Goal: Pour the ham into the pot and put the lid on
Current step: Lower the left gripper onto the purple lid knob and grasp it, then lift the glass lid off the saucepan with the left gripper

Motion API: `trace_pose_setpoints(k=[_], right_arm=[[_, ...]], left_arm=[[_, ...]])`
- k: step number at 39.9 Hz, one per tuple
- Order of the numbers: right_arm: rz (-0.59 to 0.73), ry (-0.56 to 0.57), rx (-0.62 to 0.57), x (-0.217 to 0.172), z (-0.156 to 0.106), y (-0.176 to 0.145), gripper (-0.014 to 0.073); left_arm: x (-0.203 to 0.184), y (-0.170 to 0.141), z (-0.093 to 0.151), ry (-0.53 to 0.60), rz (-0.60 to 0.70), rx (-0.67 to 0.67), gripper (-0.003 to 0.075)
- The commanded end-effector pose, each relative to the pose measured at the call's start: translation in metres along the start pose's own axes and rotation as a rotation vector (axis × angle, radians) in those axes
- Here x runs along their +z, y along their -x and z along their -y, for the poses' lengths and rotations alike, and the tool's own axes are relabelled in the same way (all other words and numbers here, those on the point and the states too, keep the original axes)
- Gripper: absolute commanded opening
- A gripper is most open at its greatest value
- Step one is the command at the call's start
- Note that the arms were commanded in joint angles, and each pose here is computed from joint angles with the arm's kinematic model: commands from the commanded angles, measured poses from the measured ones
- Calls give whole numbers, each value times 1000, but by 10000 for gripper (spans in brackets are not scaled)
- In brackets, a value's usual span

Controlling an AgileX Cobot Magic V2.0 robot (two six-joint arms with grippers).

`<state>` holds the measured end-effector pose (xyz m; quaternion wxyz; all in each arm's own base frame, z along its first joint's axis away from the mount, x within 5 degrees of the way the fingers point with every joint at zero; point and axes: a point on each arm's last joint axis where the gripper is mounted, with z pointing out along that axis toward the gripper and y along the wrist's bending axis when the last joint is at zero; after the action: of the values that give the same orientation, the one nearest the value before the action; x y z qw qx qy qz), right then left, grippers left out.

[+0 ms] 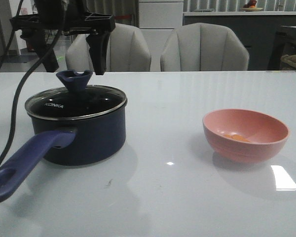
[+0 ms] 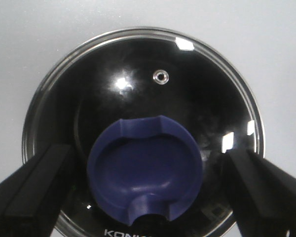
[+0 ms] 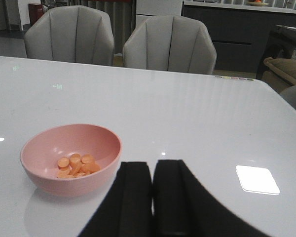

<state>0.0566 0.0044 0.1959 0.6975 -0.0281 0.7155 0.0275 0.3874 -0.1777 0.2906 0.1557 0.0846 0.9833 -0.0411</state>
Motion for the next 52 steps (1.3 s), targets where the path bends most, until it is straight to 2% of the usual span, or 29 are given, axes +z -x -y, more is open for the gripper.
trace_pose_setpoints(k=[1, 19, 22, 30, 34, 38, 46, 52], right_arm=[[110, -2, -13, -2, 0, 11, 169], [110, -2, -13, -2, 0, 11, 169], [110, -2, -13, -2, 0, 11, 169], [110, -2, -13, -2, 0, 11, 169], [110, -2, -13, -2, 0, 11, 169], [110, -2, -13, -2, 0, 11, 169], [110, -2, -13, -2, 0, 11, 169], [110, -2, -13, -2, 0, 11, 169]], left_arm=[[-31, 4, 2, -30, 91, -26, 626], [-9, 4, 4, -27, 13, -64, 618], [-7, 3, 4, -26, 9, -64, 585], [-7, 3, 4, -26, 9, -65, 387], [-7, 3, 4, -26, 9, -65, 314], [-7, 3, 4, -26, 9, -65, 289], [-8, 4, 4, -26, 15, -65, 289], [-22, 10, 5, -35, 45, -66, 289]])
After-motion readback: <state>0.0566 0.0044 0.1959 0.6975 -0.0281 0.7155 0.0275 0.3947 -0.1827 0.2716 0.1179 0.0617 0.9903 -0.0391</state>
